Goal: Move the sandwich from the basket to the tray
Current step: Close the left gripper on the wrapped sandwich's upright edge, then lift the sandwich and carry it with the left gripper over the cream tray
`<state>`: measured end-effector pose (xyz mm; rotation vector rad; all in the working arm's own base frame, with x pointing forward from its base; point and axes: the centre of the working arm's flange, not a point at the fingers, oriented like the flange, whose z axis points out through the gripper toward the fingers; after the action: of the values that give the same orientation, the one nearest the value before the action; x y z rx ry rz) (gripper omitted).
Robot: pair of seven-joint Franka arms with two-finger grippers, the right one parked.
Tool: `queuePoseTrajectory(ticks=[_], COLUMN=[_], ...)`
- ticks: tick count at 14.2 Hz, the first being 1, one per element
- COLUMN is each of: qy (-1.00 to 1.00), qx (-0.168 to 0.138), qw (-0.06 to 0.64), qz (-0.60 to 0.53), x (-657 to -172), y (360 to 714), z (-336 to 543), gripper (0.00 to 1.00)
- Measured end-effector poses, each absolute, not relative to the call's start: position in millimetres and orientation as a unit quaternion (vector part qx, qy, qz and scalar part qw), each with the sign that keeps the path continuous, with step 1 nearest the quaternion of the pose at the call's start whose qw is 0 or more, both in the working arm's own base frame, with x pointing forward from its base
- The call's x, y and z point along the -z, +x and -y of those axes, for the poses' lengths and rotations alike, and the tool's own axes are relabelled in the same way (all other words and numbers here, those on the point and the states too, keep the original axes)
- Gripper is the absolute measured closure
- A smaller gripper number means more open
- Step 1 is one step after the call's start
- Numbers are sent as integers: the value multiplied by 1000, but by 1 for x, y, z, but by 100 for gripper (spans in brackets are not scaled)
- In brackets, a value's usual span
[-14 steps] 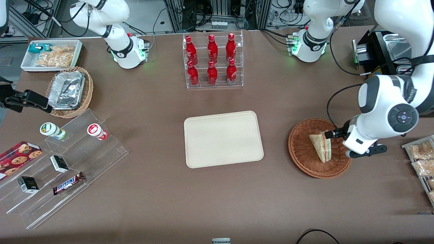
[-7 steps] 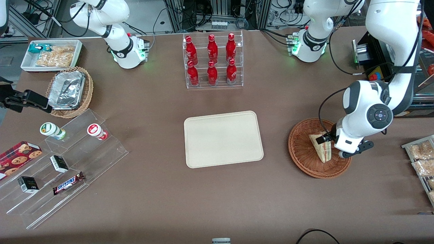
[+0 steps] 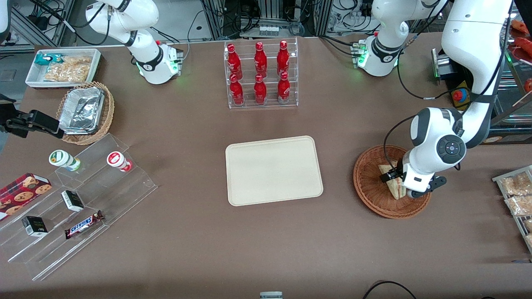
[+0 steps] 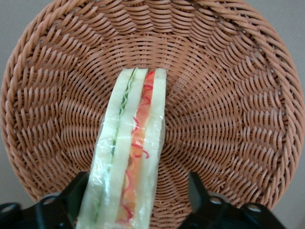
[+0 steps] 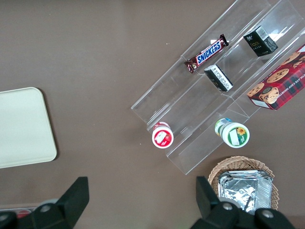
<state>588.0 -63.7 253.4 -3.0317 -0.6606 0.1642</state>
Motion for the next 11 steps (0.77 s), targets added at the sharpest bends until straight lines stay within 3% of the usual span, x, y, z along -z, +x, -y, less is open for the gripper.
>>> queuePoseTrajectory(ticks=[2, 7, 11], qy=[-976, -976, -978], qx=[-53, -52, -30], qw=[17, 16, 8], qz=[213, 213, 206], x=[-251, -251, -266], y=[588, 588, 598], z=[64, 64, 72], gripper=[39, 81, 86])
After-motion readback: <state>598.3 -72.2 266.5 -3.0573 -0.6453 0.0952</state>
